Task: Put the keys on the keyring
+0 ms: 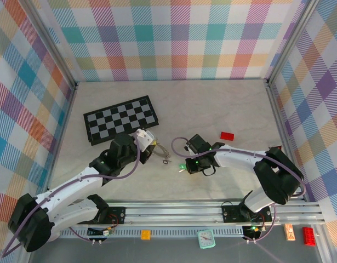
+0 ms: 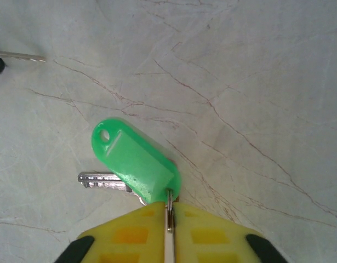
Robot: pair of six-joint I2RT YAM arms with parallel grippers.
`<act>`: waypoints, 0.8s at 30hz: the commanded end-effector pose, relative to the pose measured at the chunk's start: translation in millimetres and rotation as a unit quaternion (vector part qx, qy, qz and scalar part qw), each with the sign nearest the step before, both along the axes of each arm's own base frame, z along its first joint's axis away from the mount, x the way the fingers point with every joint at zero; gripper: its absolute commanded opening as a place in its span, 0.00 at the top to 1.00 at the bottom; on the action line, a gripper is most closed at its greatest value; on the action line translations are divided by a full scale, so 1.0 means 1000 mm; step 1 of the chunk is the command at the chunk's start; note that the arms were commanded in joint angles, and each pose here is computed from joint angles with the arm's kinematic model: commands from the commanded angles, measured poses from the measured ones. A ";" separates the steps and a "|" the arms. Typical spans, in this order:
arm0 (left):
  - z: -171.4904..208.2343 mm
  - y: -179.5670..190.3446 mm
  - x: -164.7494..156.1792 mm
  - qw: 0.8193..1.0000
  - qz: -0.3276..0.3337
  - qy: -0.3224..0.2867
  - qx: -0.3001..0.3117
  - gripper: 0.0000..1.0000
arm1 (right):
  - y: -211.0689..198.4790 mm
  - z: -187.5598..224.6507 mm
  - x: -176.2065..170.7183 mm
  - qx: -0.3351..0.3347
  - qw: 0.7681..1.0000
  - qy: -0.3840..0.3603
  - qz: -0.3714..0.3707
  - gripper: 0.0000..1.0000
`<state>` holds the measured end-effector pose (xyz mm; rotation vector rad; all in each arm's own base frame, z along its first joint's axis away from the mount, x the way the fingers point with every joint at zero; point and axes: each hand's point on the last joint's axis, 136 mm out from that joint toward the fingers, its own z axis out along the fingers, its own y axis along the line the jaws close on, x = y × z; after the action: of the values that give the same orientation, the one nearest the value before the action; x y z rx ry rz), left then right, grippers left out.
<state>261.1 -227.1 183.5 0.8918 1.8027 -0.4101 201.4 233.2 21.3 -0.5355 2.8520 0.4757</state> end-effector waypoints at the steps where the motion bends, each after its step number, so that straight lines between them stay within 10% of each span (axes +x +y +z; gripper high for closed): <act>1: 0.016 -0.016 -0.004 0.999 -0.045 -0.015 -0.027 1.00 | -0.001 0.002 -0.003 0.010 1.000 0.008 -0.006 0.82; 13: 0.000 -0.017 -0.012 0.998 -0.054 0.009 -0.012 1.00 | -0.005 0.029 0.004 0.025 0.999 -0.037 0.007 0.49; 24: 0.007 -0.013 -0.039 0.995 -0.085 0.040 -0.016 1.00 | -0.037 0.068 0.018 0.017 0.987 -0.159 -0.015 0.43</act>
<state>235.7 -232.1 179.3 0.9775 1.8209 -0.5168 214.4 211.8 88.3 -0.5327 2.5781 0.4804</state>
